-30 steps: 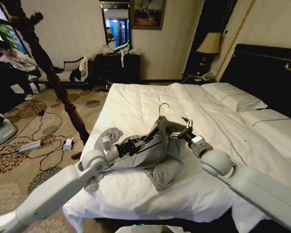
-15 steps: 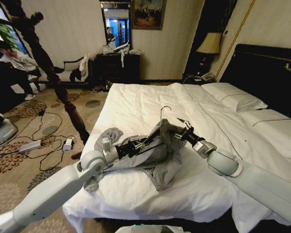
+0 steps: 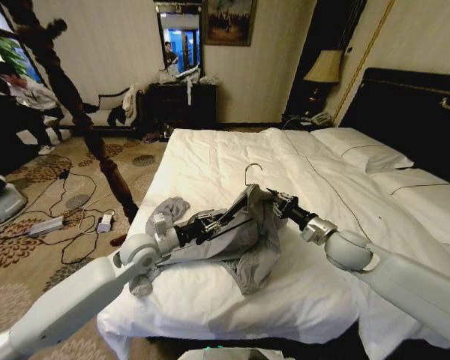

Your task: Pick up the clothes from the bed and hang them on the clothes hanger.

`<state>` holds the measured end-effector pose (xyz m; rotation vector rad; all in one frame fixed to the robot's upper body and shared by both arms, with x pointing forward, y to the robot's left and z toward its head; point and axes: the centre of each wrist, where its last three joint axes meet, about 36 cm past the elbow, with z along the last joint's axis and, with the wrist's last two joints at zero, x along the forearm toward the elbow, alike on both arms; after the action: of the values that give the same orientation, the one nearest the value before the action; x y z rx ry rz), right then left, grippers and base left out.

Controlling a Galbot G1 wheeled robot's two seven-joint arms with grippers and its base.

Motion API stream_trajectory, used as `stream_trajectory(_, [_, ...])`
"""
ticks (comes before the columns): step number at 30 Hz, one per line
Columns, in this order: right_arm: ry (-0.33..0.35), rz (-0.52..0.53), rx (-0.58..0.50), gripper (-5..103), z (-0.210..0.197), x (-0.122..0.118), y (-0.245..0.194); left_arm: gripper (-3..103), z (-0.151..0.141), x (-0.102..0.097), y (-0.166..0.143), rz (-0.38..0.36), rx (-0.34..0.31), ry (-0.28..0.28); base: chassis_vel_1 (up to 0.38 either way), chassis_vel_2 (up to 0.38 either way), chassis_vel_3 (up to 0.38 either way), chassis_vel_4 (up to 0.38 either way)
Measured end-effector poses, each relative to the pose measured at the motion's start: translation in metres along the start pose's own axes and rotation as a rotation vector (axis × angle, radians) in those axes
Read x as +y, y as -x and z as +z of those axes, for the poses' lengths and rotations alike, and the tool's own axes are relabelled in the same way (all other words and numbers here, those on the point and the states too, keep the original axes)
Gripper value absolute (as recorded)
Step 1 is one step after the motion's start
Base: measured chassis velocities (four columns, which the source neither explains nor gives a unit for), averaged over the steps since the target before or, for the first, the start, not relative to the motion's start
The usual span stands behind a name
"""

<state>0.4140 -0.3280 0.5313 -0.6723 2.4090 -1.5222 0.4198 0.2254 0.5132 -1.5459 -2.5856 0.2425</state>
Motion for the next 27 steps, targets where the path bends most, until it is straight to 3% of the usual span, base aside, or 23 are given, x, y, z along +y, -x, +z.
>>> stream_trajectory(7, [0.014,0.022,-0.001,19,0.000,0.002,0.002,16,-0.010,-0.002,-0.004,-0.058,0.004,0.024,0.000,0.000,0.000,0.000])
stream_trajectory(9, [0.018,0.032,0.019,19,0.005,0.005,0.001,22,-0.014,-0.001,-0.010,-0.102,0.009,0.037,0.000,0.000,0.000,0.000])
stream_trajectory(11, [0.018,0.032,0.022,19,0.005,0.005,0.000,27,-0.016,-0.001,-0.014,-0.112,0.011,0.044,0.000,0.000,0.000,0.000])
stream_trajectory(13, [0.014,0.040,0.026,19,0.007,0.006,-0.002,43,-0.024,-0.004,-0.024,-0.128,0.014,0.061,0.000,0.000,0.000,0.000])
stream_trajectory(15, [0.015,0.045,0.027,19,0.008,0.007,-0.002,43,-0.026,-0.004,-0.026,-0.132,0.015,0.067,0.000,0.000,0.000,0.000])
stream_trajectory(19, [0.009,0.053,0.046,19,0.013,0.011,-0.003,65,-0.045,-0.002,-0.040,-0.162,-0.001,0.089,0.000,0.000,0.000,0.000])
stream_trajectory(21, [0.005,0.054,0.057,19,0.015,0.011,-0.003,65,-0.050,-0.002,-0.043,-0.171,-0.008,0.091,0.000,0.000,0.000,0.000])
stream_trajectory(25, [-0.018,0.084,0.141,19,0.022,0.013,-0.005,86,-0.061,0.007,-0.055,-0.270,-0.028,0.115,0.000,0.000,0.000,0.000])
stream_trajectory(27, [-0.024,0.096,0.169,19,0.022,0.013,-0.006,86,-0.060,0.012,-0.057,-0.313,-0.027,0.116,0.000,0.000,0.000,0.000])
